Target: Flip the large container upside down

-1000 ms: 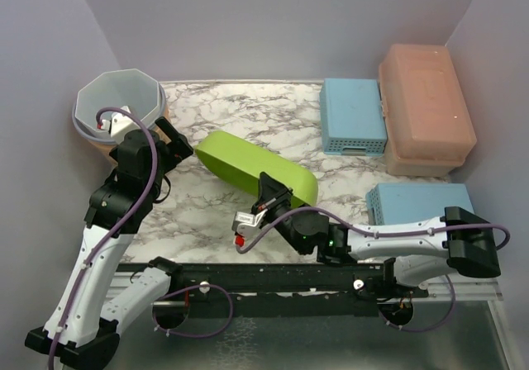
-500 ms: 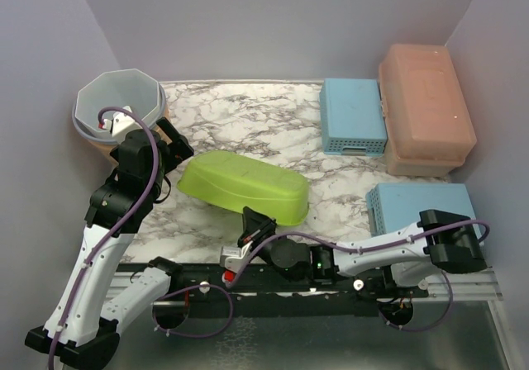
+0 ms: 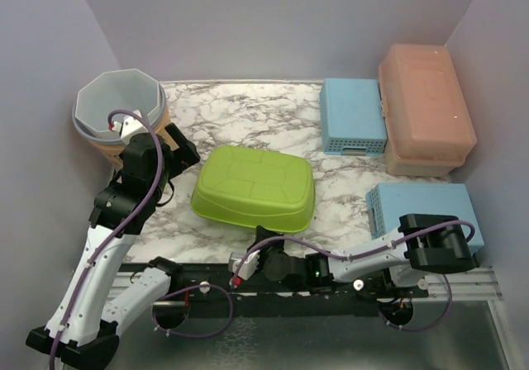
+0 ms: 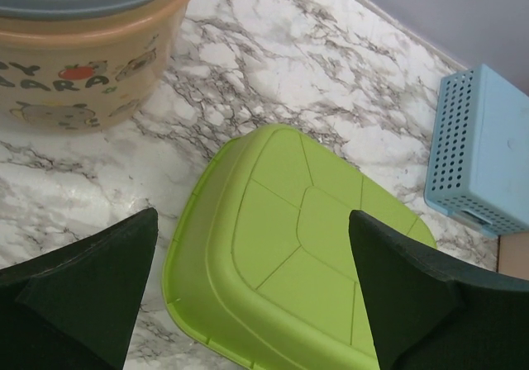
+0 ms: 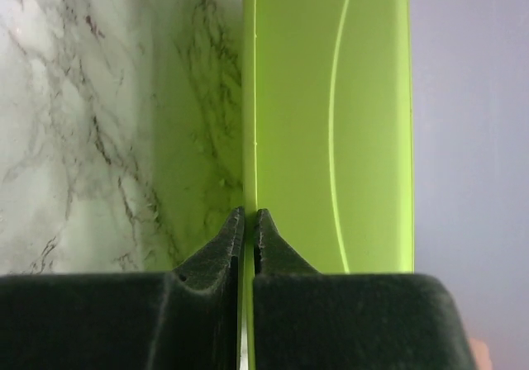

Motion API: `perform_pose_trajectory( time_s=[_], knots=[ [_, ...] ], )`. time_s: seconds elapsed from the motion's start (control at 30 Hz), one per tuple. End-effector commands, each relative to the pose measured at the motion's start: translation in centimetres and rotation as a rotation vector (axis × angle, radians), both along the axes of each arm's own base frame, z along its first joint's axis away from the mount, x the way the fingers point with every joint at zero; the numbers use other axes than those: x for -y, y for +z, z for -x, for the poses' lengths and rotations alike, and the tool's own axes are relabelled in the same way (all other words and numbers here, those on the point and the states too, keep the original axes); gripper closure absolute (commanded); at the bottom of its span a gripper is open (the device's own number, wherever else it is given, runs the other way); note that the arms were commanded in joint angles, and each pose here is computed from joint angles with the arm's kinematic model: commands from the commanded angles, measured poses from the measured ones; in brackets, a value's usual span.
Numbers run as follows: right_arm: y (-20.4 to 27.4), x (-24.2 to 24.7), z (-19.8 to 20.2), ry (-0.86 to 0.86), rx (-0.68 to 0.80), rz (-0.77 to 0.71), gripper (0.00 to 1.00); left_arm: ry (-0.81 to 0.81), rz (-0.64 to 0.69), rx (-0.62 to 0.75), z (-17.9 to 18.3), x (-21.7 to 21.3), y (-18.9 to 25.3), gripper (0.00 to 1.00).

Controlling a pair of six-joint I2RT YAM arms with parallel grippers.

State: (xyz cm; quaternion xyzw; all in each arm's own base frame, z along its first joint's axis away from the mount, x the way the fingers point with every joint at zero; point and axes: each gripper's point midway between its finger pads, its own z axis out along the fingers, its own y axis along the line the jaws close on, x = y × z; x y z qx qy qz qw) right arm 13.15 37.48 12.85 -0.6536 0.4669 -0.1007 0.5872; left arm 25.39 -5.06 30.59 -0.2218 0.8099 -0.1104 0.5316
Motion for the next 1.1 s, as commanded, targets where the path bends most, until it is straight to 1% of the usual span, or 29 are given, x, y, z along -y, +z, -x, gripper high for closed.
perform_pose_trajectory(
  time_s=[0.0,0.07,0.17,0.37,0.47,0.57,0.63,0.7,0.73,0.8,0.83,0.97,1.07],
  knots=[
    [-2.5,1.5,-0.1,-0.075,-0.056,-0.007,0.99,-0.064,0.021,-0.023,0.2,1.2,-1.6,0.01],
    [-2.9,1.9,-0.3,-0.118,-0.066,-0.031,0.99,-0.079,0.028,-0.034,0.4,1.5,-2.2,0.01],
    [-2.9,1.7,-0.5,-0.162,-0.086,-0.113,0.99,-0.090,0.028,-0.056,0.6,1.6,-3.3,0.01],
    [-4.4,0.7,-0.3,-0.234,-0.142,-0.143,0.99,-0.097,0.026,-0.100,1.0,1.7,-5.6,0.01],
    [-4.6,0.5,-0.3,-0.270,-0.168,-0.194,0.99,-0.100,0.021,-0.115,1.0,1.8,-6.2,0.01],
    [-4.9,0.4,-0.1,-0.274,-0.199,-0.218,0.94,-0.087,0.008,-0.116,1.0,1.4,-6.5,0.01],
    [-5.1,0.3,0.0,-0.270,-0.210,-0.218,0.92,-0.087,0.004,-0.116,1.0,1.4,-6.5,0.01],
    [-5.4,0.3,0.2,-0.262,-0.224,-0.211,0.89,-0.088,0.001,-0.123,0.9,1.4,-6.7,0.01],
    [-5.6,0.2,0.4,-0.255,-0.241,-0.205,0.85,-0.092,0.002,-0.126,0.9,1.5,-6.8,0.01],
    [-5.9,-0.1,1.0,-0.238,-0.283,-0.193,0.64,-0.097,0.008,-0.135,0.8,1.7,-7.1,0.01],
    [-5.9,-0.1,1.2,-0.229,-0.297,-0.198,0.60,-0.098,0.012,-0.137,0.8,1.8,-7.2,0.01],
    [-4.8,-0.3,1.6,-0.205,-0.320,-0.244,0.52,-0.101,0.028,-0.141,0.9,2.0,-7.5,0.01],
    [-2.6,-0.8,1.9,-0.168,-0.338,-0.313,0.51,-0.101,0.040,-0.146,1.0,2.1,-8.0,0.01]
  ],
)
